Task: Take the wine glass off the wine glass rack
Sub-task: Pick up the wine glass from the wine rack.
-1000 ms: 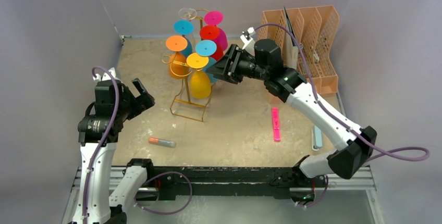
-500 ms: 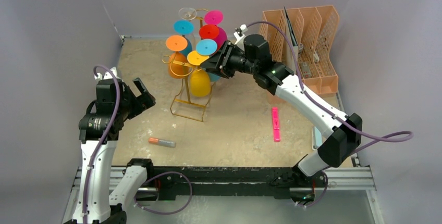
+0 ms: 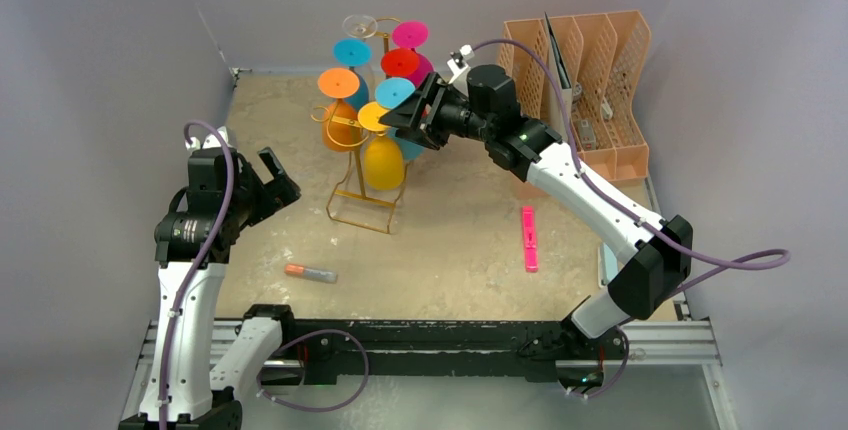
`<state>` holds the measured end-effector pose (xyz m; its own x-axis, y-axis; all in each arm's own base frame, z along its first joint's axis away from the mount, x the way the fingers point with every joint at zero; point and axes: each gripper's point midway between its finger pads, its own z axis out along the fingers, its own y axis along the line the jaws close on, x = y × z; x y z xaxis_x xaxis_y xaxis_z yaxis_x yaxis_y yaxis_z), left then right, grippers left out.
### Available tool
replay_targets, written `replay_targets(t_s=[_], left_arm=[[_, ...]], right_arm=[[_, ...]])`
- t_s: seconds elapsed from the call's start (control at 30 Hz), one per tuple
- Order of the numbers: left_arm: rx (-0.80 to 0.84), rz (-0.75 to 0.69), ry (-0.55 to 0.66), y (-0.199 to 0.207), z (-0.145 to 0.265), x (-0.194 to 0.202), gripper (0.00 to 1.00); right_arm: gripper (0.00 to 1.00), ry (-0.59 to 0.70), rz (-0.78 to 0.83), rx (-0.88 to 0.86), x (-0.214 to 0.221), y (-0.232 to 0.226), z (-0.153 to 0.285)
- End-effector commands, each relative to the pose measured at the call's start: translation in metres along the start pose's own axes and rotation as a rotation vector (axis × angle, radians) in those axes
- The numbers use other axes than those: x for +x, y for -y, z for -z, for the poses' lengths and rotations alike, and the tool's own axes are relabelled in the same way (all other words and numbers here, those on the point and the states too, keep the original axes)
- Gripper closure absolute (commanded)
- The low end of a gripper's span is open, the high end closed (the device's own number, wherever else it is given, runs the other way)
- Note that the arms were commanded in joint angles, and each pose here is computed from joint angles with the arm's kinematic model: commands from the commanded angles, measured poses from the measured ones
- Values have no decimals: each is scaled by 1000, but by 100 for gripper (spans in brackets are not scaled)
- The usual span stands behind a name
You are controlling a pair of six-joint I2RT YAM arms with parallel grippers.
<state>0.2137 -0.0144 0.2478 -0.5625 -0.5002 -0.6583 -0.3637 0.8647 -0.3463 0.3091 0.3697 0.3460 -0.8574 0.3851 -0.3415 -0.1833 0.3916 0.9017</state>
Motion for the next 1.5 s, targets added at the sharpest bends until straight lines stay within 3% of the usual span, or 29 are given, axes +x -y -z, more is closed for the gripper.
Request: replay_targets(t_s=[0.0, 0.17, 0.47, 0.67, 1.0, 1.47], left_arm=[[14, -24, 9, 2, -4, -2, 0], [17, -17, 5, 2, -3, 0, 0], [12, -19, 14, 1, 1, -2, 0], [12, -17, 11, 1, 1, -1, 0], [10, -17, 11, 0, 1, -1, 0], [8, -15, -2, 1, -3, 1, 0]], right_arm=[[38, 20, 63, -76, -9, -29, 13], [44, 54, 59, -41, -17, -24, 11], [67, 43, 38, -47, -24, -28, 0], [71, 35, 21, -28, -23, -23, 0], [95, 23, -69, -101, -22, -40, 4], [99, 80, -216, -143, -38, -39, 13]])
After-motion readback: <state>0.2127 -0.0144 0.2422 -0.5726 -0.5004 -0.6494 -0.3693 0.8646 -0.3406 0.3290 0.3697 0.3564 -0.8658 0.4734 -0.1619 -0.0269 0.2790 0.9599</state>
